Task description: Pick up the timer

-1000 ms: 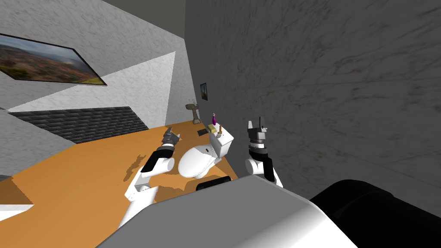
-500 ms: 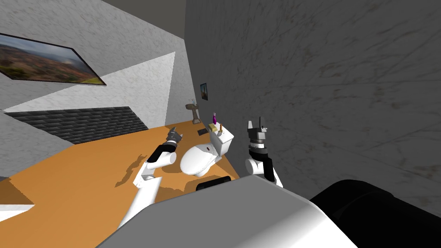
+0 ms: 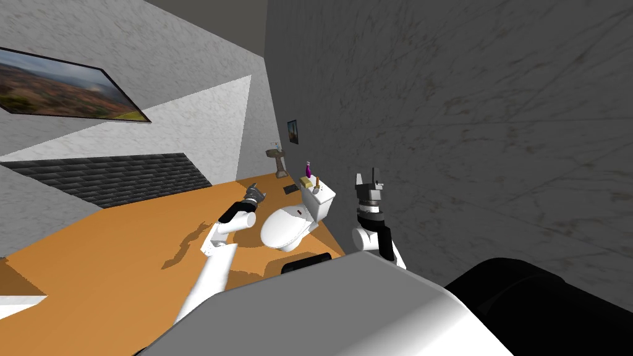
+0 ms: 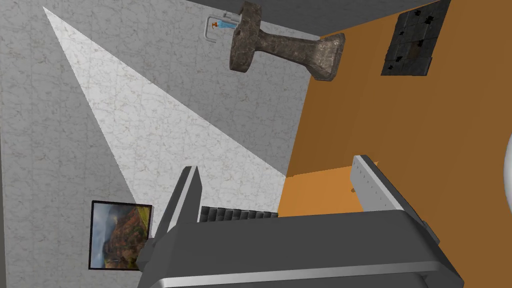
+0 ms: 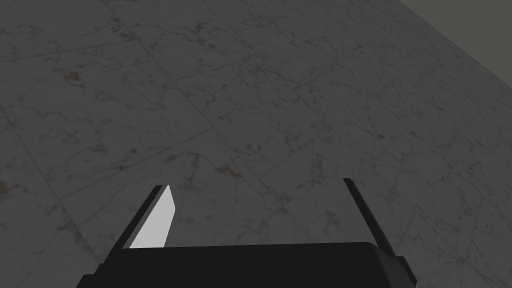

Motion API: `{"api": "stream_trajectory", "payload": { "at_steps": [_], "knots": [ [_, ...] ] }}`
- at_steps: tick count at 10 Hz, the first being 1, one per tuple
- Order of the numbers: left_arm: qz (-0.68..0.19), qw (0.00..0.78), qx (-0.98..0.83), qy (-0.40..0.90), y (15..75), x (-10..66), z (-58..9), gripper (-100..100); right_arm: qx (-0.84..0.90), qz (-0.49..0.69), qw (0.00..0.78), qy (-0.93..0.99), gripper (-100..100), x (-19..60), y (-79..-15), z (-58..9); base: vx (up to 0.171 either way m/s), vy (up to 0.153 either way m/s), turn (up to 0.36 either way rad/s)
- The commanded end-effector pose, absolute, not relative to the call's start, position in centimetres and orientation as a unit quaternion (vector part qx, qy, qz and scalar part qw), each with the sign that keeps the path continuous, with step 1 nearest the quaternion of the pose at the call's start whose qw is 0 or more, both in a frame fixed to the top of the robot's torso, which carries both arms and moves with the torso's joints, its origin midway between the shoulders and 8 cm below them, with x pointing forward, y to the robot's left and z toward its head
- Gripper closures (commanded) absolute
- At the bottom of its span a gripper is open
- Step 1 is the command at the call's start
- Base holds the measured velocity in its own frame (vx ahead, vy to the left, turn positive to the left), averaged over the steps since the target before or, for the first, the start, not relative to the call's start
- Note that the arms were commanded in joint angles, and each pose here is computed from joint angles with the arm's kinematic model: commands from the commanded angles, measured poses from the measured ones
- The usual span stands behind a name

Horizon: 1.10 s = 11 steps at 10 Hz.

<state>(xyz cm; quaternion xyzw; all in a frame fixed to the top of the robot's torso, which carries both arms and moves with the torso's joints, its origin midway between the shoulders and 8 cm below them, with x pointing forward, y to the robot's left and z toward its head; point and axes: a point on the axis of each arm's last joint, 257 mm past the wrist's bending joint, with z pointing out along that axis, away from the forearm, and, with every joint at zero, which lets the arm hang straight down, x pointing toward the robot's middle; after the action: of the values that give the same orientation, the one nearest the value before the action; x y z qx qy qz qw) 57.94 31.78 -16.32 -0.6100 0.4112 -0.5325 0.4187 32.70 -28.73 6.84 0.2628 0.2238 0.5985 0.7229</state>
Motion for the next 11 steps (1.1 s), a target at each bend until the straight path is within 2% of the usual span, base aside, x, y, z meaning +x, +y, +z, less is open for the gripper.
{"api": "stream_trajectory", "payload": {
  "at_steps": [1, 11],
  "knots": [
    [-0.527, 0.395, -0.628, 0.413, 31.4, 59.2, -17.2, -100, 0.263, 0.599, 0.723, 0.224, 0, 32.7, -28.7, 6.8, -0.030, 0.022, -0.037],
    [-0.489, 0.252, -0.718, 0.427, 26.6, 63.5, -21.7, -100, 0.263, 0.599, 0.723, 0.224, 0, 32.7, -28.7, 6.8, -0.020, 0.018, -0.055]
  ]
}}
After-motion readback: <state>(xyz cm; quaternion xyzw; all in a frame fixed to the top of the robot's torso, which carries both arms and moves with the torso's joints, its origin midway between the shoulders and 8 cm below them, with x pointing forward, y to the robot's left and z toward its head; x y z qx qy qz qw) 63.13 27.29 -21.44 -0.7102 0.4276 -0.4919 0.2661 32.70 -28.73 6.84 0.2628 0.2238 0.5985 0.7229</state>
